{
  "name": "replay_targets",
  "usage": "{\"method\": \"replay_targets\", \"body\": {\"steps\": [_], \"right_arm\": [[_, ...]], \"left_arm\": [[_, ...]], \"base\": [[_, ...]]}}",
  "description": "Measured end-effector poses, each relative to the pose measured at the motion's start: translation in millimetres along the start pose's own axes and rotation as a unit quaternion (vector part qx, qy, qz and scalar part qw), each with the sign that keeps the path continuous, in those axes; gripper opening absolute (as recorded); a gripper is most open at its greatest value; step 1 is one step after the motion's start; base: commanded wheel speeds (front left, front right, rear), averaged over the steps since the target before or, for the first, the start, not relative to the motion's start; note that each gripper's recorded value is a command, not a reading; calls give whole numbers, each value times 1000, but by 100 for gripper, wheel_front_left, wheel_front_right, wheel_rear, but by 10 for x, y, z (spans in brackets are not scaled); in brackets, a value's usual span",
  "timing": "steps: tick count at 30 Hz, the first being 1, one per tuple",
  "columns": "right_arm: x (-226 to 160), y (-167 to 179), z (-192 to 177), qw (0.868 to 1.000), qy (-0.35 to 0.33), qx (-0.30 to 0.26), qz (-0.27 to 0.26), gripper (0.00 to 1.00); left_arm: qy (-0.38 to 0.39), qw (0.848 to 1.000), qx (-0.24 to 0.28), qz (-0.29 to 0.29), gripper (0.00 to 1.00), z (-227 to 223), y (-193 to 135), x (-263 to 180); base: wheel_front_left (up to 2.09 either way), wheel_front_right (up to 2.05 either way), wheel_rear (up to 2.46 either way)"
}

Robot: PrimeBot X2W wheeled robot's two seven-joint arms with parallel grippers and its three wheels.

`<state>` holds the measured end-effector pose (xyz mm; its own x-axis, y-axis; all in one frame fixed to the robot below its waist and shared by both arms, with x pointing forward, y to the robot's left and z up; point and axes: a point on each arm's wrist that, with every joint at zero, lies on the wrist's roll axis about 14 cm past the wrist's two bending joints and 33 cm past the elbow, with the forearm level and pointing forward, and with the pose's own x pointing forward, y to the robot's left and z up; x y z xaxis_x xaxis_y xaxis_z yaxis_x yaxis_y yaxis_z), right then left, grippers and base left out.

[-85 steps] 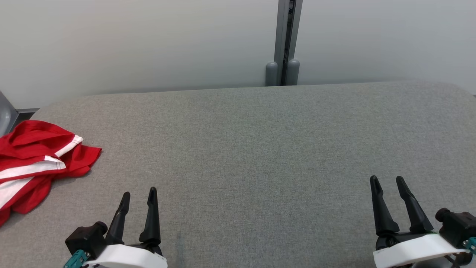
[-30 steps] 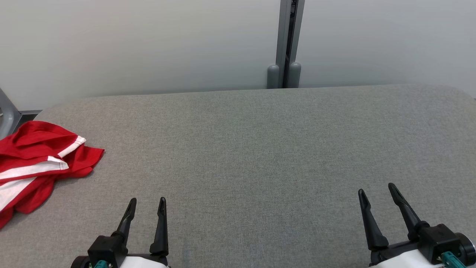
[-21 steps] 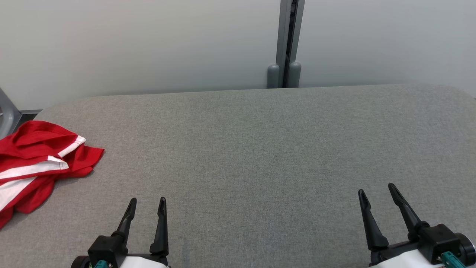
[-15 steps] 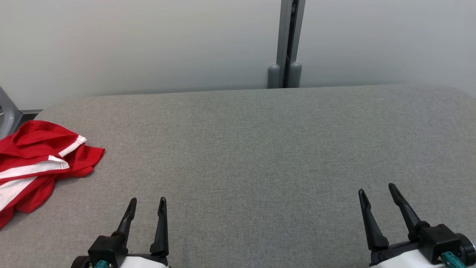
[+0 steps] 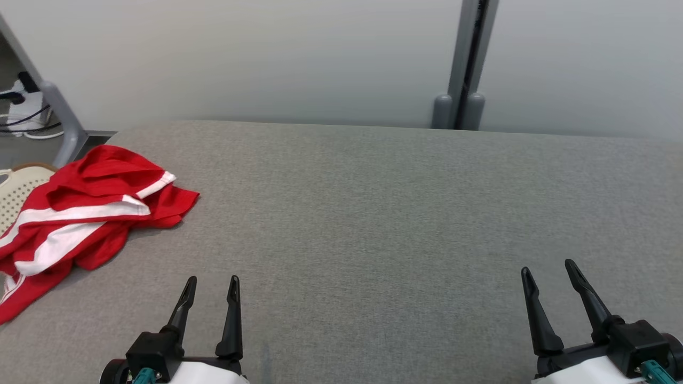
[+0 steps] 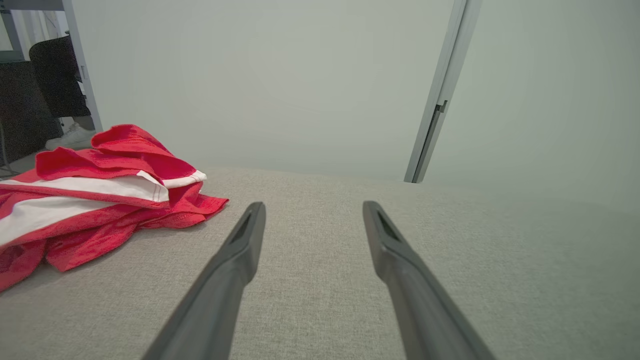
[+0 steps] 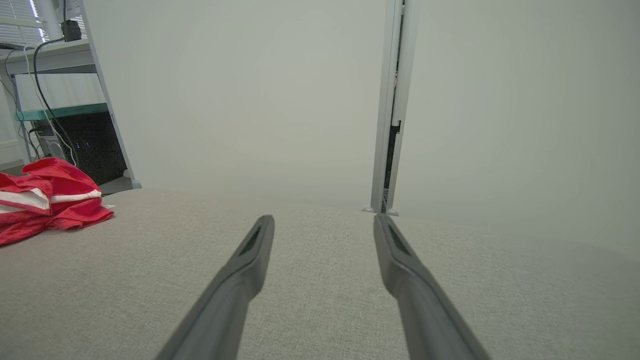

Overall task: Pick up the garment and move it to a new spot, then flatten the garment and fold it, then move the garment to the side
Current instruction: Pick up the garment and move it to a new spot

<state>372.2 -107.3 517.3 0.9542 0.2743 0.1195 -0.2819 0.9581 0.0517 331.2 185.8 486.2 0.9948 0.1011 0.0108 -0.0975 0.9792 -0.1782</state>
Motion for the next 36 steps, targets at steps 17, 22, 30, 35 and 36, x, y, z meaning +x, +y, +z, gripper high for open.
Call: {"method": "replay_targets", "body": {"steps": [17, 22, 30, 35, 36], "right_arm": [[464, 1025, -139, 987, 11, 25, 160, 100], [529, 1218, -204, 982, 18, 31, 188, 100], [623, 1263, -380, 979, 34, 36, 196, 100], [738, 1174, -475, 982, 36, 31, 185, 100], [772, 1168, -458, 982, 31, 30, 184, 100]], "left_arm": [[-32, 988, 4, 152, 100, 208, 873, -586], [-34, 983, 2, 183, 100, 228, 1012, -709], [-41, 976, 1, 216, 100, 316, 1167, -684], [-100, 975, 77, 185, 100, 861, 1330, -257], [-111, 974, 95, 175, 100, 978, 1361, -157]], "base": [[0, 0, 0], [0, 0, 0], [0, 0, 0], [0, 0, 0], [0, 0, 0]]}}
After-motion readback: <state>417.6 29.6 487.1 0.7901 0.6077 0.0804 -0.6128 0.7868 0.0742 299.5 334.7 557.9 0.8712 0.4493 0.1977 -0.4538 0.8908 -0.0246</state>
